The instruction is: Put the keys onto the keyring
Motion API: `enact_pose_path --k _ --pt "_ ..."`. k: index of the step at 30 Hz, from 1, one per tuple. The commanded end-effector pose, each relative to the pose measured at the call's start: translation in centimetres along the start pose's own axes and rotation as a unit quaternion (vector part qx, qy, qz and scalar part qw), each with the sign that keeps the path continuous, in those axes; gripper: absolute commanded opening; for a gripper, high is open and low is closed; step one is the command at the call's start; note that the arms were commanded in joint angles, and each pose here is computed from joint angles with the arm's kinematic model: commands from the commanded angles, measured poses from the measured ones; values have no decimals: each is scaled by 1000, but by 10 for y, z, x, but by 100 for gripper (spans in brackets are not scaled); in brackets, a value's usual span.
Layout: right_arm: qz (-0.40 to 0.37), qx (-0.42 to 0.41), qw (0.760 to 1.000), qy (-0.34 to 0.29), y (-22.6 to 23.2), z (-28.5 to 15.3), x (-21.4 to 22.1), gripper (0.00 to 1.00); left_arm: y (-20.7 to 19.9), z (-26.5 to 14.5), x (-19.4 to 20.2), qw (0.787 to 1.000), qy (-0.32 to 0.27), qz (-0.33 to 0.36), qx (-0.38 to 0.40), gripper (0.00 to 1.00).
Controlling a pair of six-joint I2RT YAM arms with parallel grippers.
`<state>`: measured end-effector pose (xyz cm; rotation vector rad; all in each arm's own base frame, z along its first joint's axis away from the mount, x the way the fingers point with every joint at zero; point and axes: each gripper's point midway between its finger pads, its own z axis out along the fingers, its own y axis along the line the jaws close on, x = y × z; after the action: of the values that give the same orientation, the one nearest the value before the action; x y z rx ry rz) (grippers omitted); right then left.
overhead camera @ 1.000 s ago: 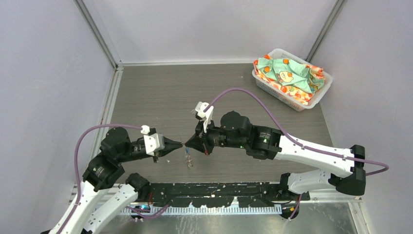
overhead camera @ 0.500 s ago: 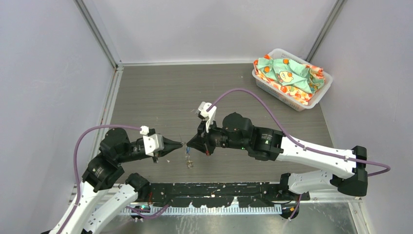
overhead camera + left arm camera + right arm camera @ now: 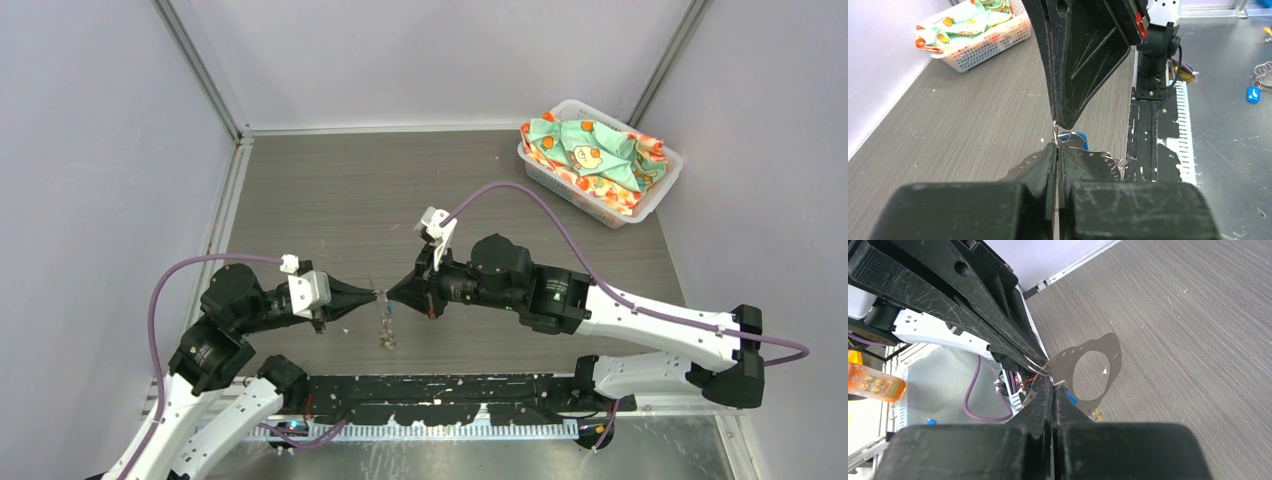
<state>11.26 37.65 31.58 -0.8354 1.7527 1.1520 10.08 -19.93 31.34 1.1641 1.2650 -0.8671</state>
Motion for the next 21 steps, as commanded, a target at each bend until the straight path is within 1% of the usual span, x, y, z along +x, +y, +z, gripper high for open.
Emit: enact_pose_path --k 1,4,6,7,8,11,18,21 --pt "9 18 999 -26 -10 -6 -9 1 0 -3 -38 997 -66 35 -1 0" --pt "15 10 999 -27 -8 -4 -7 1 -2 -4 -46 995 -84 44 3 0" --pt "18 -2 999 -31 -4 -2 -9 2 -8 -3 -48 995 -90 44 20 0" --pt "20 -8 999 -33 -2 -2 -10 5 -11 -3 -49 994 -91 44 30 0" --pt "21 -15 999 -36 1 -2 -13 13 -14 -3 -50 994 -92 44 40 0" --pt "14 -43 998 -43 11 -8 -20 26 -20 -2 -55 992 -96 46 63 0" --pt "-39 -69 995 -61 22 -48 -45 50 -25 -1 -71 989 -111 38 90 0" --pt "-67 -81 992 -69 30 -63 -56 57 -26 1 -77 988 -116 29 98 0"
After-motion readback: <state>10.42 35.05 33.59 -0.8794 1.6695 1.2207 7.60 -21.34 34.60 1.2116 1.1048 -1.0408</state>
